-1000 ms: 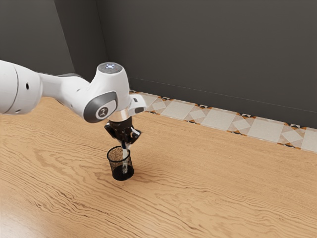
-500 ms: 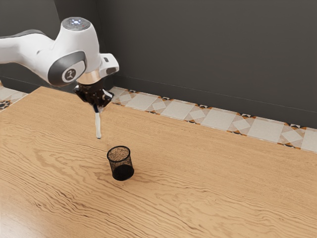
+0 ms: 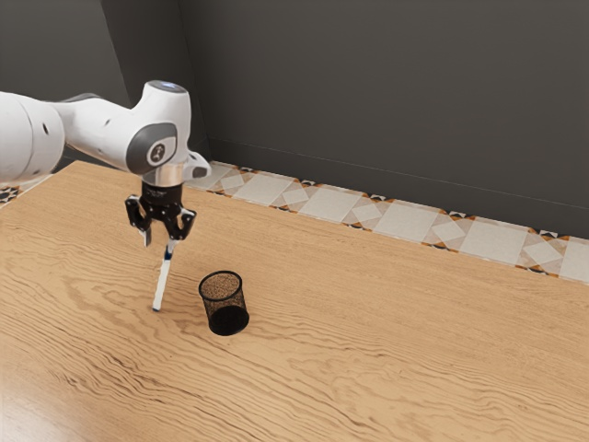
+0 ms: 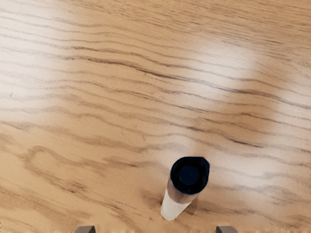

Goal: Take the marker out of the pen holder and place it to the left of the pen holder.

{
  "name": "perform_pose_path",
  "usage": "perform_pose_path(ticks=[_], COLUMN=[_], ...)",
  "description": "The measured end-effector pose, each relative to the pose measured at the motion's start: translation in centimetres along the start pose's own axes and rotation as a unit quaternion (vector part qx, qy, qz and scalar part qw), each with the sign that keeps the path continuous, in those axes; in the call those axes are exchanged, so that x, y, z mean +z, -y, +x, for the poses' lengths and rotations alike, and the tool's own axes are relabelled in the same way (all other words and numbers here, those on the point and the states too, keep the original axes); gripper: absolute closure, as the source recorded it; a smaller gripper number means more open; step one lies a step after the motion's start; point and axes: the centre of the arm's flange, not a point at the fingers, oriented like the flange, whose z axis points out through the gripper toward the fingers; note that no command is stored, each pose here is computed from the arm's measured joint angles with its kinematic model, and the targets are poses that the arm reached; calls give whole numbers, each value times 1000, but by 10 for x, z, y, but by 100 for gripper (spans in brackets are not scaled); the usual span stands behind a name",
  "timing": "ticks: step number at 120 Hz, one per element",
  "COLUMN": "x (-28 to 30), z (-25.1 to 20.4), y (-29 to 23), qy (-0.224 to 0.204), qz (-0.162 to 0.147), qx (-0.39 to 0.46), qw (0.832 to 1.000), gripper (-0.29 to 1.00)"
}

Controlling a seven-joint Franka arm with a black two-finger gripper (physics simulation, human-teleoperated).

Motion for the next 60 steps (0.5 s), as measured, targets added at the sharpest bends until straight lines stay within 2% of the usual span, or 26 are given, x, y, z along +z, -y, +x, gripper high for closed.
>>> perform_pose_path(ticks=[4,8,21,29,35,46,60], x=[-14,-49,-207,-280,-307,-314,-307], z=[-4,-13,-76,-110,-131,-148,-160], y=[5,17,84,104,101,97,52], qy=[-10,-38,-181,-228,-233,-211,-179], qz=[-5,-14,-62,-78,-84,-86,-82], qx=[0,-4,-38,-47,-40,-35,7], qw=[1000,999,981,969,968,973,980], gripper=[32,28,17,12,10,6,4])
